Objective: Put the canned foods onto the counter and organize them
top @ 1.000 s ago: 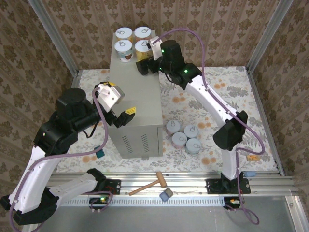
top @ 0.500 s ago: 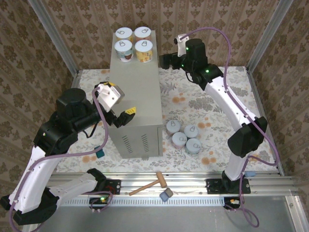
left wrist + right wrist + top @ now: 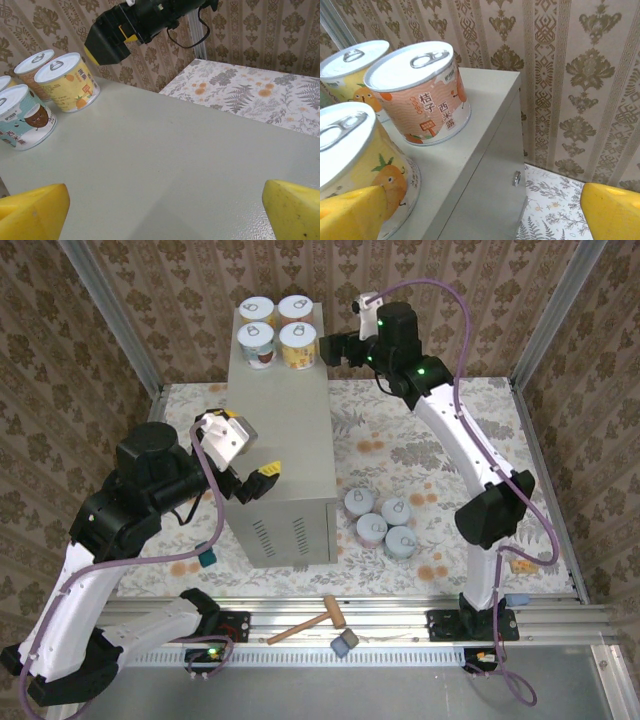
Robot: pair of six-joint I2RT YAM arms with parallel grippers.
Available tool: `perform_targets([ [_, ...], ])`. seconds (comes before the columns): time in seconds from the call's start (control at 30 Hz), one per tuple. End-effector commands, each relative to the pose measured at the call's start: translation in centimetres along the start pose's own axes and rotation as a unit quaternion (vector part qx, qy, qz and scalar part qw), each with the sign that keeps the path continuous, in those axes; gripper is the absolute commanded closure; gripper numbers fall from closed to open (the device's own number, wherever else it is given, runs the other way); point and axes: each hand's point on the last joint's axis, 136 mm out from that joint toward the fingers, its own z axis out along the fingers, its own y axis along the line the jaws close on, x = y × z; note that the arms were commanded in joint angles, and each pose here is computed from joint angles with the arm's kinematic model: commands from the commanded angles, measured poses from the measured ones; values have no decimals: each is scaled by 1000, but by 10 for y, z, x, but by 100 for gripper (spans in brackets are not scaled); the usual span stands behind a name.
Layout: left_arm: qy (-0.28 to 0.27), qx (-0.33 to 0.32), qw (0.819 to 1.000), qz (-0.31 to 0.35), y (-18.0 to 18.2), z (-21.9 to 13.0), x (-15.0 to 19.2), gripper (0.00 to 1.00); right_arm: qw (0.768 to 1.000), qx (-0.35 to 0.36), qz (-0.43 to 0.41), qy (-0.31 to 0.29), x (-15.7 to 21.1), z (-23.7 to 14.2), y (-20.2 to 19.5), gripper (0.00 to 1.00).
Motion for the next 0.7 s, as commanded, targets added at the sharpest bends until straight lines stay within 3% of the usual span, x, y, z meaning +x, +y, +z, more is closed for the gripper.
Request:
perform_targets([
  [0.0, -14, -7, 1000, -9, 3, -5, -6, 0, 1000, -10, 15, 12, 4, 3, 1, 0],
  [0.67, -15, -8, 1000, -9, 3, -5, -5, 0, 999, -19, 20, 16, 8, 8, 5, 0],
])
